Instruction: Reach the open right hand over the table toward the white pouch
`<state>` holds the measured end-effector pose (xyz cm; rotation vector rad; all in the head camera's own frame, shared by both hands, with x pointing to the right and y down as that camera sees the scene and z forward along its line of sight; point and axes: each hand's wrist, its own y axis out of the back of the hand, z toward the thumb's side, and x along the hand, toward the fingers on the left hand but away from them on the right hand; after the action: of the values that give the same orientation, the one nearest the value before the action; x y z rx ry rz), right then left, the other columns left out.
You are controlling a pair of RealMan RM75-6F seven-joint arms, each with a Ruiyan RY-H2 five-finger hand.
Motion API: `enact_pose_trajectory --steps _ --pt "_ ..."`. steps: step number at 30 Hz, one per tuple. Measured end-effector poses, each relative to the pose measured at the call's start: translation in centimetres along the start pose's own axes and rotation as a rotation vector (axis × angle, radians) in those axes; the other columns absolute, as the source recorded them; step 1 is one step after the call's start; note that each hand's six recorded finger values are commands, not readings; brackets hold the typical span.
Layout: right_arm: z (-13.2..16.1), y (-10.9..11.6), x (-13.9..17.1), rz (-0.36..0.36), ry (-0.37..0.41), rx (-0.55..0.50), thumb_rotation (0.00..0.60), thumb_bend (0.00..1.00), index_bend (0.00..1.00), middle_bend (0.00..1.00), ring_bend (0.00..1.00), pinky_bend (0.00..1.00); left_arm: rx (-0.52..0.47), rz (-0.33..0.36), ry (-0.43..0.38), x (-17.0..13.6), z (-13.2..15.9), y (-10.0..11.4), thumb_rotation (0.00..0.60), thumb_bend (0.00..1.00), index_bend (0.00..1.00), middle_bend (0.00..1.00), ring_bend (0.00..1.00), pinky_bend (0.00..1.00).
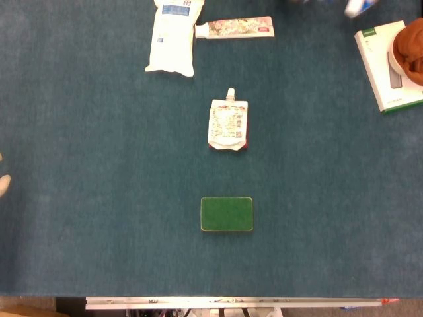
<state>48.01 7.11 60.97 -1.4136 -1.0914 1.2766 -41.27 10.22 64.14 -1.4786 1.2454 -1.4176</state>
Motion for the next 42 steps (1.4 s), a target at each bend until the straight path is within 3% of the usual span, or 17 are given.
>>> enact_pose_trajectory --steps 11,14,19,22,24,33,37,39,42 --pt "-0.14 0.13 0.00 -0.006 -0.024 -0.030 0.529 0.00 0.62 0.49 0.31 0.18 -0.002 -0.003 -0.002 -0.06 0.06 -0.09 0.600 0.20 0.50 0.47 0.33 0.44" --pt "-0.30 0.11 -0.01 0.001 -0.036 -0.042 0.455 0.00 0.62 0.45 0.28 0.14 -0.001 -0.003 -0.001 -0.08 0.05 -0.07 0.600 0.20 0.50 0.46 0.32 0.44" --pt "-0.52 0.02 -0.03 0.011 -0.052 -0.058 0.239 0.00 0.62 0.40 0.21 0.06 0.001 -0.006 -0.001 -0.02 0.05 -0.12 0.600 0.20 0.50 0.47 0.33 0.44" --pt "-0.65 -0.09 -0.01 0.022 -0.065 -0.074 0.153 0.00 0.62 0.38 0.19 0.01 0.002 -0.009 -0.001 -0.01 0.05 -0.20 0.600 0.20 0.50 0.47 0.32 0.44" --pt "-0.69 -0.10 -0.01 0.028 -0.068 -0.083 0.127 0.00 0.62 0.38 0.19 0.00 0.003 -0.009 -0.001 0.02 0.06 -0.21 0.600 0.20 0.50 0.47 0.32 0.44" --pt "-0.78 -0.29 0.02 0.050 -0.068 -0.094 0.099 0.00 0.62 0.38 0.18 0.00 0.003 -0.009 -0.002 0.00 0.08 -0.23 0.600 0.20 0.50 0.46 0.32 0.45" --pt "-0.73 -0.28 0.00 0.051 -0.060 -0.095 0.092 0.00 0.62 0.33 0.12 0.00 0.003 -0.010 -0.002 0.08 0.07 -0.26 0.600 0.20 0.50 0.47 0.32 0.44" --pt "-0.68 -0.24 -0.01 0.046 -0.048 -0.085 0.077 0.00 0.57 0.28 0.08 0.00 0.004 -0.011 -0.001 0.11 0.06 -0.29 0.600 0.20 0.50 0.47 0.33 0.44" --pt "-0.65 -0.27 0.02 0.046 -0.035 -0.070 0.062 0.00 0.42 0.21 0.04 0.00 0.004 -0.012 -0.001 0.09 0.06 -0.32 0.600 0.20 0.50 0.47 0.33 0.44"
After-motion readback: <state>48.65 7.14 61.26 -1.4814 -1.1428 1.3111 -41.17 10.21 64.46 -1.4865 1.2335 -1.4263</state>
